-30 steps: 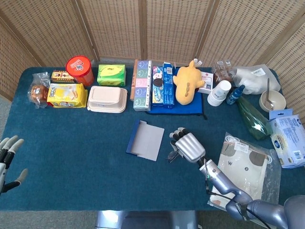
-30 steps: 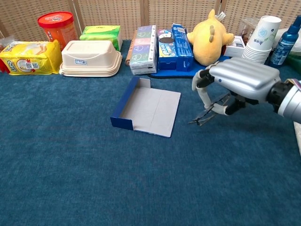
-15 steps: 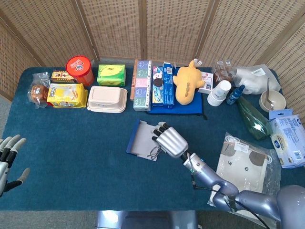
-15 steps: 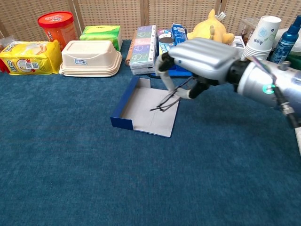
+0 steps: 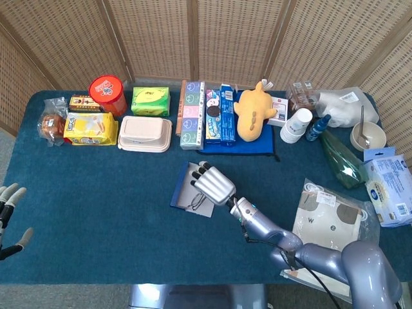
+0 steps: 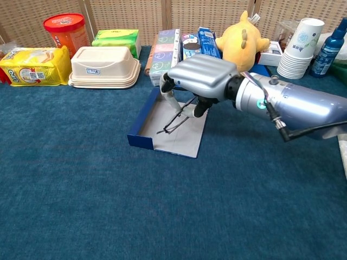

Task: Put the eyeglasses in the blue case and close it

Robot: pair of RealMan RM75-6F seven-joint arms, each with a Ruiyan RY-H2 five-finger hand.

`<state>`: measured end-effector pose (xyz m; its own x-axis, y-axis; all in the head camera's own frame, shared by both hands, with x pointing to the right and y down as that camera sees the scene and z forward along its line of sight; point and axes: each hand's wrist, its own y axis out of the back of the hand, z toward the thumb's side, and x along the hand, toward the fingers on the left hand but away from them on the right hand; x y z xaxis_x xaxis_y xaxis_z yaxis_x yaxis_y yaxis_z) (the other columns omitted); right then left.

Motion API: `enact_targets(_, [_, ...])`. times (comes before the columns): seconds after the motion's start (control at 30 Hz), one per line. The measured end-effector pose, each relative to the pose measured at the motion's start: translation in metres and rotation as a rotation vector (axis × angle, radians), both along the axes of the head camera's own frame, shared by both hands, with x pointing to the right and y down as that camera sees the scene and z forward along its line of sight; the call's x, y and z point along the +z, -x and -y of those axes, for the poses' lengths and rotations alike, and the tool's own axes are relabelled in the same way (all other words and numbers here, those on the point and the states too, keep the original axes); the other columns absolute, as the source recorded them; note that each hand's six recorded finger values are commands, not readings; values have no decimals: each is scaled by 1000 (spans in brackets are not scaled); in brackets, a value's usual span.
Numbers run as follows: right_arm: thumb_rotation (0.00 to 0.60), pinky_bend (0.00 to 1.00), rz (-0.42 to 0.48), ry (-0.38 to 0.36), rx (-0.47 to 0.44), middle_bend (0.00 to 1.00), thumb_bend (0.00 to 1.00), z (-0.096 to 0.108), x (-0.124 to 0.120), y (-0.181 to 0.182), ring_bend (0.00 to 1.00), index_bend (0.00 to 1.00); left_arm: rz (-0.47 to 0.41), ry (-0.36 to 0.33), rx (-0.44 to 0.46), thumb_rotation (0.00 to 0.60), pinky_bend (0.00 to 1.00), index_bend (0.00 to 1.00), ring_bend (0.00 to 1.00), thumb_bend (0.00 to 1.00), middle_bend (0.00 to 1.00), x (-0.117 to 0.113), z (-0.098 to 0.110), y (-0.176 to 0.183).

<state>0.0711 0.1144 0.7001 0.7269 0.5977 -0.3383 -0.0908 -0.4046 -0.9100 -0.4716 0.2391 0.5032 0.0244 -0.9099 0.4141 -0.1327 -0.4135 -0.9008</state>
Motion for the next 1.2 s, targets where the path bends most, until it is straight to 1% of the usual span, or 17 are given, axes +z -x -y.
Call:
enact_targets(0.2, [600,261,-8,6,-8,333,383,9,10,5,290,693,2,5,2,600,0,68,0,310,63,2,1,-1])
enact_targets(0.4, [600,258,-1,16,-24,331,379,8,16,18,274,687,3,5,0,600,0,68,0,308,63,3,3,-1])
enact_targets(0.47, [600,253,-1,18,-31,330,379,6,18,22,262,669,3,6,-1,600,0,68,0,309,63,3,2,-1])
enact_targets(0.6, [600,230,-15,24,-39,303,382,6,21,27,218,531,3,4,-5,600,0,68,0,309,63,3,2,1])
enact_targets(0.67, [600,220,-21,23,-40,280,394,6,22,27,191,442,4,2,-8,600,0,67,0,310,63,2,1,2])
enact_targets(0.73, [600,206,-28,19,-40,248,404,6,22,26,161,331,4,1,-10,600,0,66,0,310,62,2,1,3])
enact_targets(0.8, [600,193,-40,13,-37,227,406,8,22,24,139,269,2,1,-8,600,0,66,0,309,63,2,1,4])
enact_targets(0.93, [600,179,-53,6,-28,202,409,10,19,19,117,201,-5,0,0,600,0,64,0,309,63,3,2,2])
enact_targets(1.2, [600,169,-53,-12,-14,196,412,15,9,10,103,190,-12,-6,8,600,0,64,0,309,63,1,2,0])
